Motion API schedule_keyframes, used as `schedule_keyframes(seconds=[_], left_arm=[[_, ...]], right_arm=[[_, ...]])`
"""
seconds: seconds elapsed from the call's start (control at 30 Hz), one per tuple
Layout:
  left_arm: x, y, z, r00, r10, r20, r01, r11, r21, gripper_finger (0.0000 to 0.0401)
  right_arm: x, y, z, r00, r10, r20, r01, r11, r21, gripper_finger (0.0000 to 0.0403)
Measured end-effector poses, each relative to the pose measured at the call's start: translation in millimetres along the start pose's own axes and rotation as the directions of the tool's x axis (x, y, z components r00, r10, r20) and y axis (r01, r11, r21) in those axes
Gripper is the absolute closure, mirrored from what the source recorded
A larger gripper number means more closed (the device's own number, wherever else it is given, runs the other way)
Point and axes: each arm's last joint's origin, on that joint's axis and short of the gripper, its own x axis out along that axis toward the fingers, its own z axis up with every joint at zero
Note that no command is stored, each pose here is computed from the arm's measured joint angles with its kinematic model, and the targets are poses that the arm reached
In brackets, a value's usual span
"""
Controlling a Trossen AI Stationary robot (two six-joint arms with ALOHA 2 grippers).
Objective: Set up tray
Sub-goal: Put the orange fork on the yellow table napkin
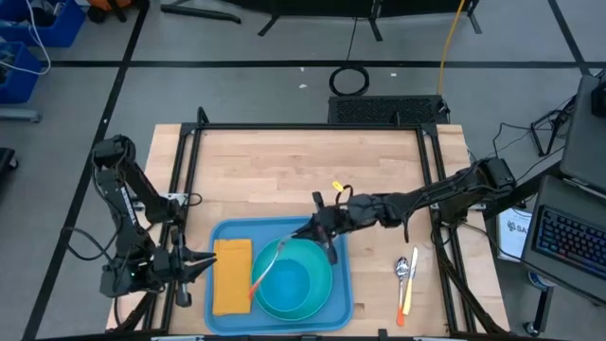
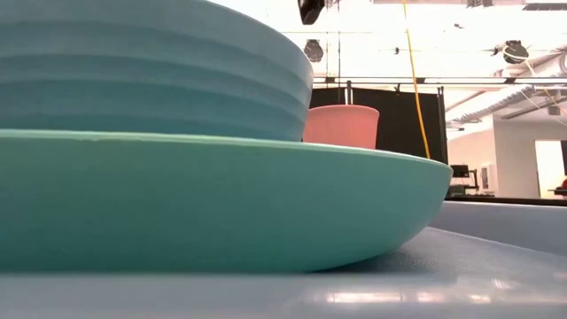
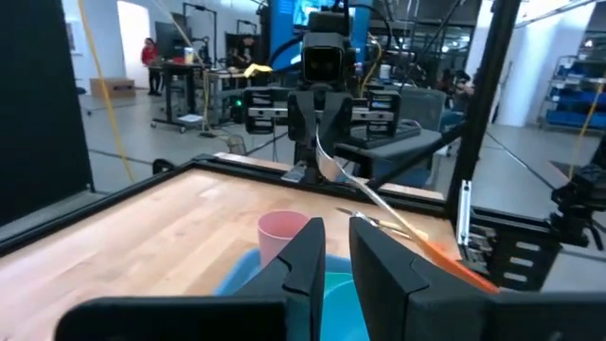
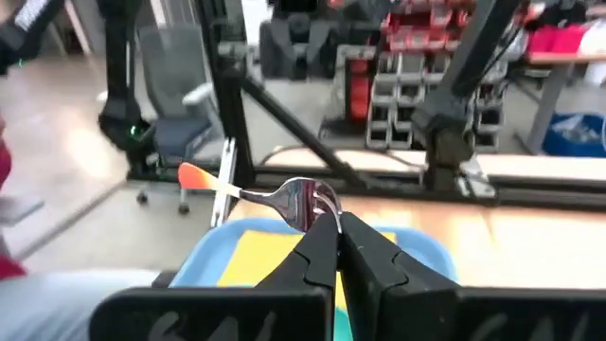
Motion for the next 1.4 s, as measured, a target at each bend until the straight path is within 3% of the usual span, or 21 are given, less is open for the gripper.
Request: schedule_keyframes(seconds=[0.23, 0.43, 0.63, 0.87, 1.4], left_arm=[[0, 2, 5, 1.000, -0.007, -0.001, 0.007, 1.000, -0.010, 0.0345], [0, 6, 16, 1.000, -0.008, 0.001, 0.008, 0.997, 0.071, 0.0345], [0, 15, 35, 1.000, -0.008, 0.005, 0.008, 0.991, 0.134, 0.0345], [-1, 28, 52, 1.000, -0.012, 0.007, 0.010, 0.988, 0.155, 0.0345], [-9, 49, 77, 0.994, -0.106, 0.019, 0.098, 0.964, 0.249, 0.0345]], right_arm=[[4, 10, 14, 0.999, 0.023, -0.026, -0.023, 1.000, -0.010, 0.0402], [21, -5, 13, 0.994, -0.013, -0.106, 0.016, 0.999, 0.029, 0.0402], [54, -18, 21, 0.986, 0.061, -0.158, -0.050, 0.996, 0.074, 0.0402], [82, -37, 28, 0.973, 0.062, -0.222, -0.038, 0.993, 0.111, 0.0403], [116, -73, 44, 0.946, 0.159, -0.284, -0.097, 0.970, 0.222, 0.0403]])
